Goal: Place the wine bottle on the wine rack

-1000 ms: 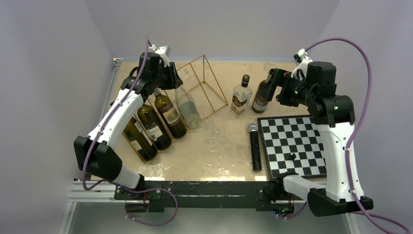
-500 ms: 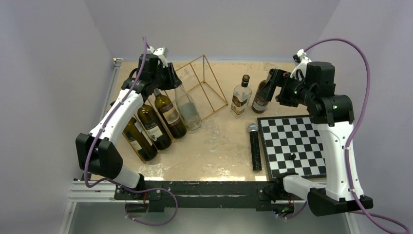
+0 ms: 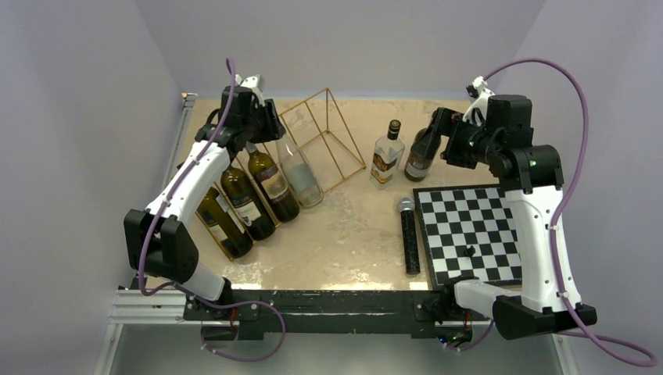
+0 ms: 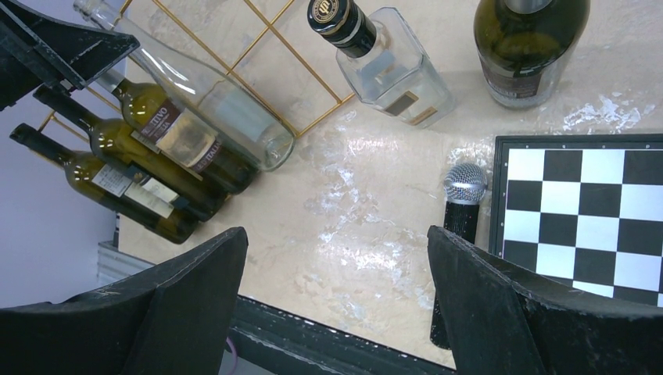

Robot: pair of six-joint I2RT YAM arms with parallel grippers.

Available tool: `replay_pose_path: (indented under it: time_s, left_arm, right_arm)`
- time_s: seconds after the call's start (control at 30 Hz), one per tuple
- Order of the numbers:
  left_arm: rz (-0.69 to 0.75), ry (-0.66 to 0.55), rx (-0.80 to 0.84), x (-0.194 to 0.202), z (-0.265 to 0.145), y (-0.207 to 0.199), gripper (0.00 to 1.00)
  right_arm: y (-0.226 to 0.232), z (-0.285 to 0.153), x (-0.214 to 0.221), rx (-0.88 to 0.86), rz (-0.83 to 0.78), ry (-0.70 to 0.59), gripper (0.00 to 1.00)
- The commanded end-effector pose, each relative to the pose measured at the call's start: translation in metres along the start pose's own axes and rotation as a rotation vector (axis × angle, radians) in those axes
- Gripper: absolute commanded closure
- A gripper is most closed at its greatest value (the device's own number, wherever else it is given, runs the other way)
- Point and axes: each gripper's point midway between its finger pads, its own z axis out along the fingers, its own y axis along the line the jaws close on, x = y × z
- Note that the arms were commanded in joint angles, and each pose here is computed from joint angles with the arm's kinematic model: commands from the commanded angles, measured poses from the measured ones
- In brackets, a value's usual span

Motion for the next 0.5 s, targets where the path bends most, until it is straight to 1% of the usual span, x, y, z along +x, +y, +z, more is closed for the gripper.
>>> replay_pose_path:
  time_s: [0.0,0.33,0.43,0.47]
  left_arm:
    - [0.013,-0.04,0.003,-0.011,0.003,0.0,0.5]
    - [-0.027,-0.018,0.01,-0.009,0.0,0.001,0.5]
    - [-0.037,-0.035,0.045,-0.016,-0.013,-0.009,0.45]
    - [-0.039,-0.039,0.065,-0.019,-0.018,-0.014,0.42]
  right_arm:
    - [0.01,-0.007,-0.019,-0.026,-0.021,-0.069,0.1]
    - [0.008,-0.004,-0.018,-0.024,-0.015,-0.06,0.1]
    - [0.009,-0.005,-0.019,-0.028,-0.016,-0.065,0.1]
    - [0.01,-0.005,-0.019,-0.031,-0.019,-0.067,0.1]
